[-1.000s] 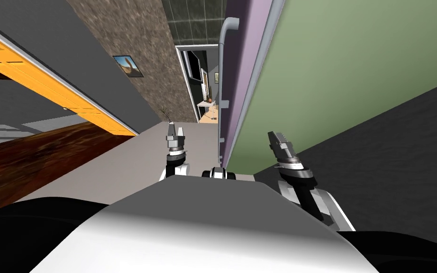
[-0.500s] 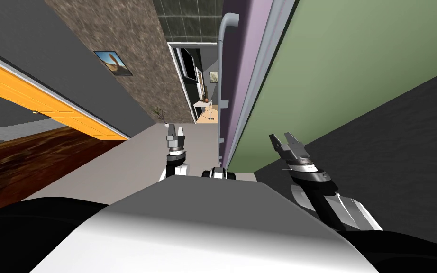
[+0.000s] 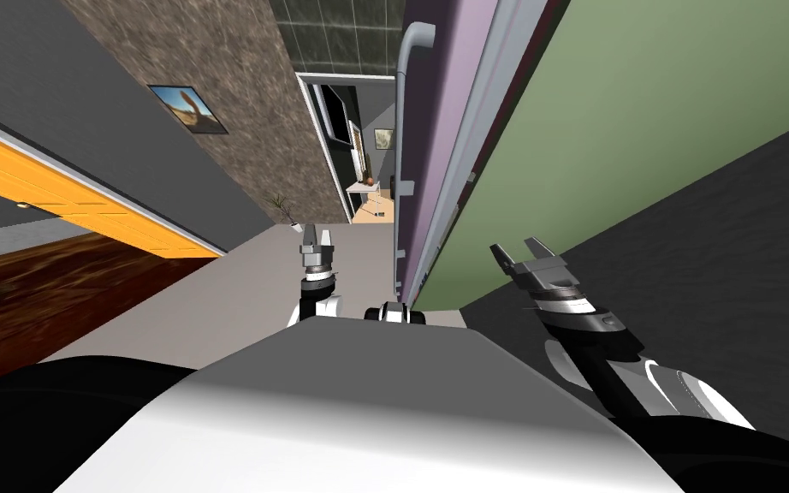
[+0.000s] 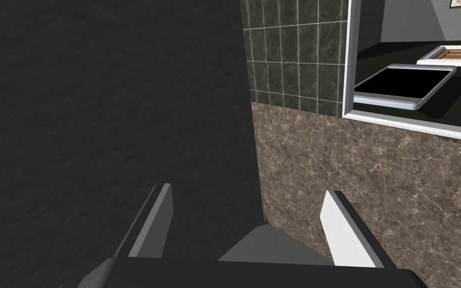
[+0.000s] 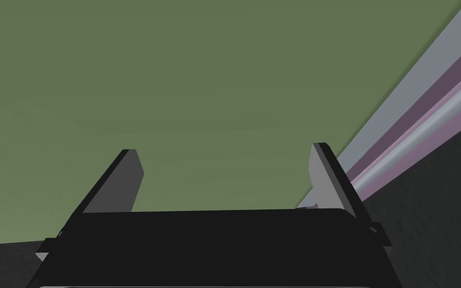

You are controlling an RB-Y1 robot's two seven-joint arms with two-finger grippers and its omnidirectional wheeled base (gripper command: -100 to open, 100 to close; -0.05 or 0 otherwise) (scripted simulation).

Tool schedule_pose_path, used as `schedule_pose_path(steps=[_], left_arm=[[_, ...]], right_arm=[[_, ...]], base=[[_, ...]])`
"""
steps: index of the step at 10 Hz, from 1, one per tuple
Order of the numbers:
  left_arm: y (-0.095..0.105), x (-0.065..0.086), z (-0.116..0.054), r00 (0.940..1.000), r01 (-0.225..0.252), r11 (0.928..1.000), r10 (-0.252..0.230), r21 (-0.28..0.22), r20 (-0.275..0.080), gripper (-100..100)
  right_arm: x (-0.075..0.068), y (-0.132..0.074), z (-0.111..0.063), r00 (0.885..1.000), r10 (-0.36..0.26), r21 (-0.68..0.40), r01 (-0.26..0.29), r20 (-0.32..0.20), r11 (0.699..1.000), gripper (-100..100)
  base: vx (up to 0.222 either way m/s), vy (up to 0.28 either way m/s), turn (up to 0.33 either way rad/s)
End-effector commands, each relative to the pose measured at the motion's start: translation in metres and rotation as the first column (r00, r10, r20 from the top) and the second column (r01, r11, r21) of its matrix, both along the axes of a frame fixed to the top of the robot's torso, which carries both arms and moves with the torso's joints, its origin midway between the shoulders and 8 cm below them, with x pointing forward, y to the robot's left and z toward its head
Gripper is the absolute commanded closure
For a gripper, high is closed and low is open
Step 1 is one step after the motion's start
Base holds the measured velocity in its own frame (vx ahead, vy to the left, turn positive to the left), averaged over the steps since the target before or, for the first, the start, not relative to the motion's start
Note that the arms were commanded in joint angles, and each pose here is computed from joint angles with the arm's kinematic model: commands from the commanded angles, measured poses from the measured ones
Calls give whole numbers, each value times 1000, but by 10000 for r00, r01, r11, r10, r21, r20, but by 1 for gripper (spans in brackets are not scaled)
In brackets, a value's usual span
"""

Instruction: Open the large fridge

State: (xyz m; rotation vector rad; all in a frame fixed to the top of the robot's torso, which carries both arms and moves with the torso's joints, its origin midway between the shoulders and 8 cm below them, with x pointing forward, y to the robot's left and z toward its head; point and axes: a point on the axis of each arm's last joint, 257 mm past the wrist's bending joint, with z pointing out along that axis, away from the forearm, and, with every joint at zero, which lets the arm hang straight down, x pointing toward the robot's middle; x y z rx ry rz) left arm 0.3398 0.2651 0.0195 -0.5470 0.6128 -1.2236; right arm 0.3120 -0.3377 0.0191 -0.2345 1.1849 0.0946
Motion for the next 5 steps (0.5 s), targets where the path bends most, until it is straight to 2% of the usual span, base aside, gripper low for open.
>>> schedule_pose_path(steps=[1,5], left_arm=[[0,0,0,10000,0,10000,0,0,-1,0],[0,0,0,10000,-1,10000,1,1,-1,0]], right_arm=[[0,0,0,10000,-11,-35,11,-4,10000,-100],[0,0,0,10000,-11,-35,11,-4,10000,-100]], base=[[0,6,-4],[1,-14,-4]])
